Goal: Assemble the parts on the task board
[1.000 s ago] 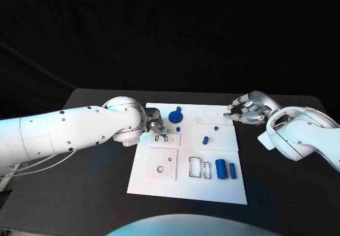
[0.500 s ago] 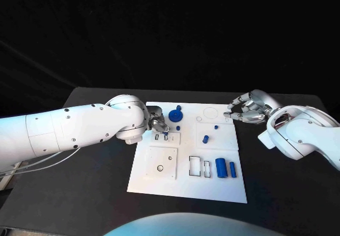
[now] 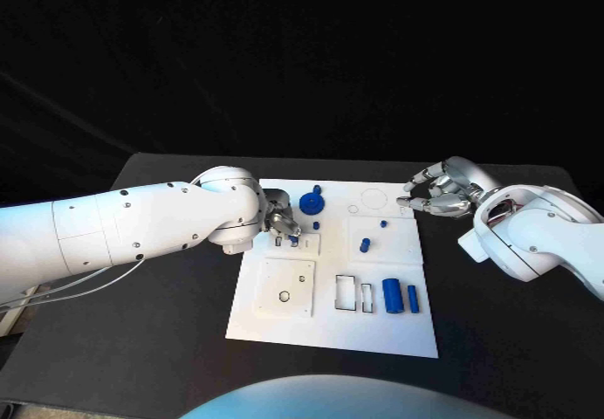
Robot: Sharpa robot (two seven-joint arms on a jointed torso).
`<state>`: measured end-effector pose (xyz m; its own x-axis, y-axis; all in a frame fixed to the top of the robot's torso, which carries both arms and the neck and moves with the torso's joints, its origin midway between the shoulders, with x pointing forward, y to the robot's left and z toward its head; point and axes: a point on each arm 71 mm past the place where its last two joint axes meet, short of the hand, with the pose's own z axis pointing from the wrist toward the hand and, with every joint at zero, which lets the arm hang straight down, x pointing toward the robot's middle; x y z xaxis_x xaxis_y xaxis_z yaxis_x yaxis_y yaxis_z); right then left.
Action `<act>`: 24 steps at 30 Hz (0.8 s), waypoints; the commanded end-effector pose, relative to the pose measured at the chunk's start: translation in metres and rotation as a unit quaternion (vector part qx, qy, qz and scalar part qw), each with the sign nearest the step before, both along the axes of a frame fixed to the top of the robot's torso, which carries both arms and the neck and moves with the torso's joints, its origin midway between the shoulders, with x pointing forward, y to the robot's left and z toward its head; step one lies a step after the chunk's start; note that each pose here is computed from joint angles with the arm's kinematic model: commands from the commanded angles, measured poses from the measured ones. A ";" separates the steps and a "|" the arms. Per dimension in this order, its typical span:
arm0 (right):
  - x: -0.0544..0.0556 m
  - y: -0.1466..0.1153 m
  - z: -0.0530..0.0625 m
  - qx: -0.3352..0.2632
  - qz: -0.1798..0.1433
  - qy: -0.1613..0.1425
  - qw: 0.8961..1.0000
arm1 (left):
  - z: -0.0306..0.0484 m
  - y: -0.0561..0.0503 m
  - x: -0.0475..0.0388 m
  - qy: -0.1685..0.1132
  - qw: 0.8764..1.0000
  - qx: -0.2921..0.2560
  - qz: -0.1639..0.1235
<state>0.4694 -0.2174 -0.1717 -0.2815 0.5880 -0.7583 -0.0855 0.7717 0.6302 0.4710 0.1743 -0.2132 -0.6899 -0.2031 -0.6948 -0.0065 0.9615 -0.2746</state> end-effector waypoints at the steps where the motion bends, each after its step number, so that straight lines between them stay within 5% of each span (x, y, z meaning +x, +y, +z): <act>1: -0.001 0.001 0.000 -0.004 0.005 0.000 1.000 | -0.0024 -0.002 -0.0025 0.018 1.000 0.011 -0.014; 24: -0.001 0.001 0.000 -0.003 0.005 -0.001 1.000 | -0.0050 -0.004 0.0014 0.016 1.000 0.017 -0.011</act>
